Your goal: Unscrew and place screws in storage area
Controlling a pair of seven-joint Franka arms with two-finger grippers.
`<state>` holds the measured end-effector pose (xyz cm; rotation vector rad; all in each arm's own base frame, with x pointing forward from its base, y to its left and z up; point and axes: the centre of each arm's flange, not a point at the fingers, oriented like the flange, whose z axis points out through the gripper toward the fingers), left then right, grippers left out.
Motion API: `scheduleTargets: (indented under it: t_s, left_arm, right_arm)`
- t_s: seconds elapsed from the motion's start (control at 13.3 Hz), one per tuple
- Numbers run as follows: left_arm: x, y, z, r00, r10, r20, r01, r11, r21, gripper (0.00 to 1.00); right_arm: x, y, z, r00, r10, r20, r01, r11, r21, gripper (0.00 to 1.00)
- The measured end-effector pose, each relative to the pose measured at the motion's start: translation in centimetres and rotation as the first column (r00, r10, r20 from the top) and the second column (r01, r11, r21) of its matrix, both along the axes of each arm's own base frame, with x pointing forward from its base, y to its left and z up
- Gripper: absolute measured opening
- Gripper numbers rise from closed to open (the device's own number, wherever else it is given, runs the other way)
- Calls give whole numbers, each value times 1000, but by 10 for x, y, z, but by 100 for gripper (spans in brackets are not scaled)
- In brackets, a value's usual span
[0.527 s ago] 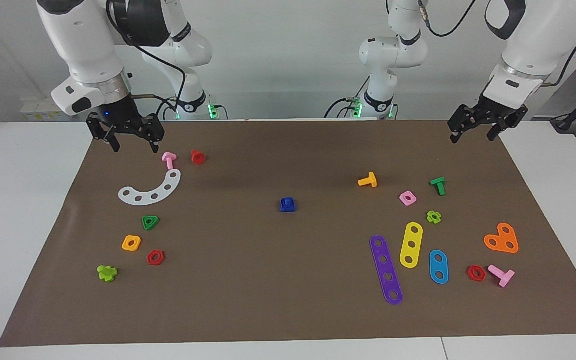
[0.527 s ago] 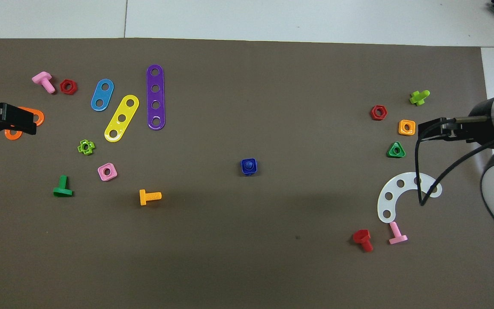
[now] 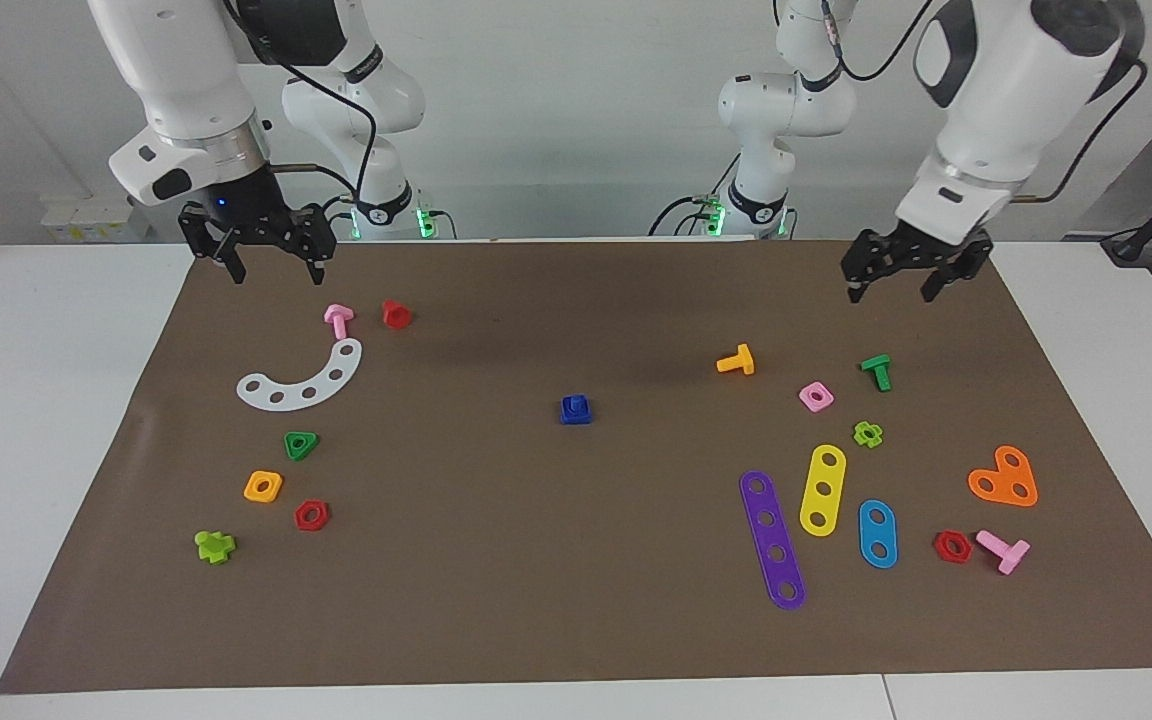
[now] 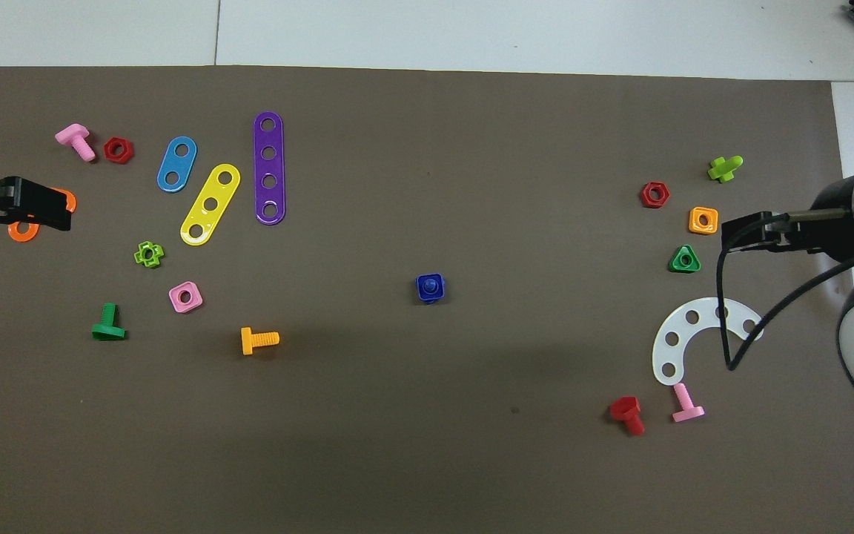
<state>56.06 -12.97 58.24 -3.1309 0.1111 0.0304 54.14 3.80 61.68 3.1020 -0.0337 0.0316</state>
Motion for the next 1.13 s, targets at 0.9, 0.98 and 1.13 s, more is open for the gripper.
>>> scheduleTargets:
  t_s: [0.9, 0.98, 1.13]
  left_arm:
    - [-29, -293, -236, 994, 96, 50, -91, 992, -90, 93]
    - [-31, -297, -243, 995, 91, 52, -86, 992, -91, 93]
    - [-36, -304, -250, 995, 82, 61, -76, 992, -99, 91]
  right_arm:
    - [-6, 3, -6, 999, -1, -35, 2, 1000, 29, 98]
    - [-6, 3, -6, 999, 0, -36, 2, 1000, 29, 98]
    - [-6, 3, -6, 999, 0, -36, 2, 1000, 29, 98]
